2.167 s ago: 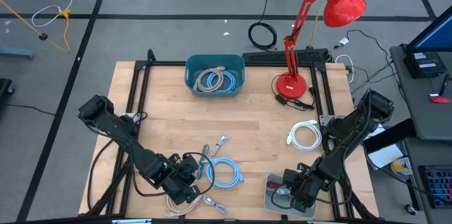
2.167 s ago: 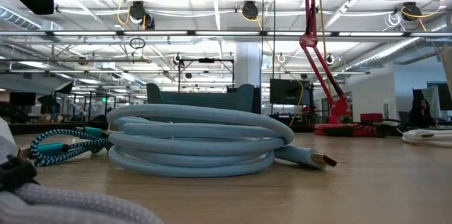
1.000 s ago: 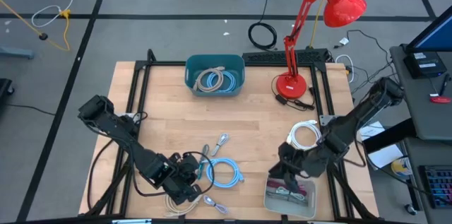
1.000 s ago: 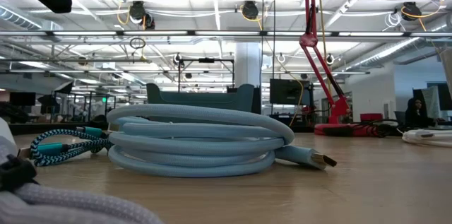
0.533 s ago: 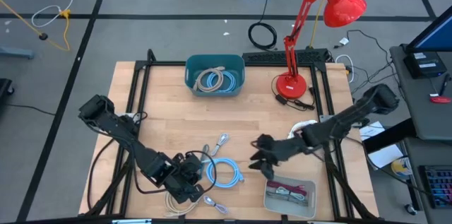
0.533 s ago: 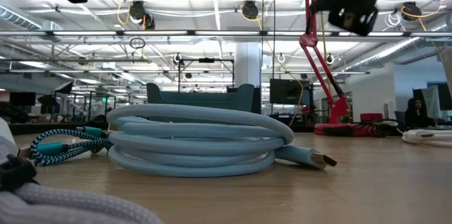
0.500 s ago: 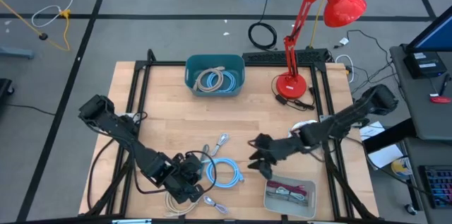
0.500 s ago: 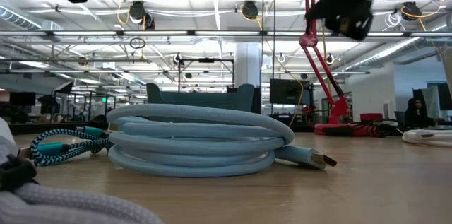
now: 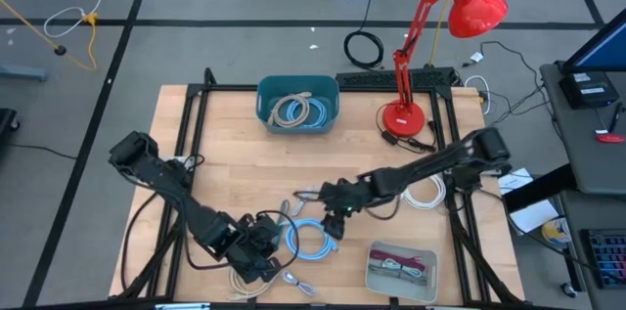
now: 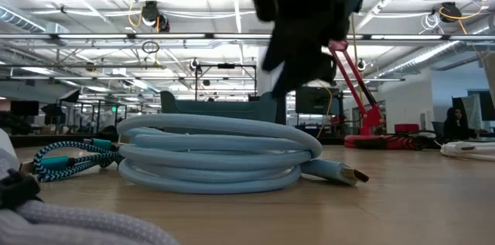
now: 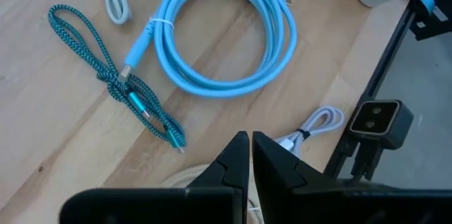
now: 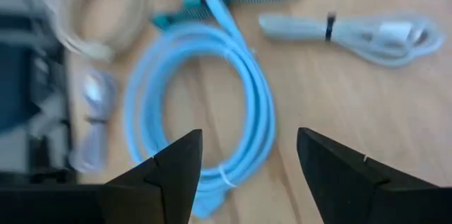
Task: Sort cables into bins
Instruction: Put the blue HDMI cable into the blue bin
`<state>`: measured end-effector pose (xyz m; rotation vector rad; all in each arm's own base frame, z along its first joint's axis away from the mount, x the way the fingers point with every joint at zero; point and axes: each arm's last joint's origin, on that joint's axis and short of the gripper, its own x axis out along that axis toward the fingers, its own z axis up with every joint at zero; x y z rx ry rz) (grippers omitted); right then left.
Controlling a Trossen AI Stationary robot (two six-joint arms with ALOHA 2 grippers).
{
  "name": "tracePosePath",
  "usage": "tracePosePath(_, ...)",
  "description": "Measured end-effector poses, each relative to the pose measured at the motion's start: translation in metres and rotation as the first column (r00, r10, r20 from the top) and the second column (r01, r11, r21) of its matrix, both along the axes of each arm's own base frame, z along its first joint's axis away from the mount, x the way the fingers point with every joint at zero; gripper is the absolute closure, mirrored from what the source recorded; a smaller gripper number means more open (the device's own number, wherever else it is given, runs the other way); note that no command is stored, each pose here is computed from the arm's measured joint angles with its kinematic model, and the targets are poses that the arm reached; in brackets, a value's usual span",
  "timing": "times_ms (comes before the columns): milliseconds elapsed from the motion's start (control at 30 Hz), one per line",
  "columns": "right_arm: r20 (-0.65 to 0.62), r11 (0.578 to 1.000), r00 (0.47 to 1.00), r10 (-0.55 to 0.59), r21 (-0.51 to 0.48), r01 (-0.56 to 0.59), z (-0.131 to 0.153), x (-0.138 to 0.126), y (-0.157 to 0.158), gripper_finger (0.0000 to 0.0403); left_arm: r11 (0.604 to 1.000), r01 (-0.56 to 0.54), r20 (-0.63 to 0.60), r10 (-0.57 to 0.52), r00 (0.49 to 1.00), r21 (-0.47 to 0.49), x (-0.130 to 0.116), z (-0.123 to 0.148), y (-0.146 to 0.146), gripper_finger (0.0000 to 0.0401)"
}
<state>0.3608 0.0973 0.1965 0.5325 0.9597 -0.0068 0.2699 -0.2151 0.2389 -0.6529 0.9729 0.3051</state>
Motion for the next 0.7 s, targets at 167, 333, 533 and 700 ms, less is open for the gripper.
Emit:
tracePosePath(167,-0.069,0.998,0.996,0.055,-0.038,-0.058,-0.013,0.022,0.007,0.0177,1.000,0.008,-0.003,-0.008,1.000,-0.009,-0.004,0.000,-0.005,0.0380)
tracePosePath(333,-0.062,0.988,0.994,0.086,-0.120,-0.093,-0.017,0.036,0.014,0.0177,1.000,0.011,-0.004,-0.011,1.000,-0.015,-0.007,0.000,-0.008,0.0380)
tracePosePath(533,-0.092,0.982,0.993,0.079,-0.164,-0.094,-0.023,0.036,0.014,0.0177,1.000,0.014,-0.011,-0.014,1.000,-0.024,-0.013,0.000,-0.014,0.0380)
tracePosePath(700,-0.110,0.973,0.992,0.068,-0.213,-0.090,-0.031,0.031,0.013,0.0177,0.999,0.010,-0.013,-0.010,1.000,-0.037,-0.017,0.000,-0.018,0.0380)
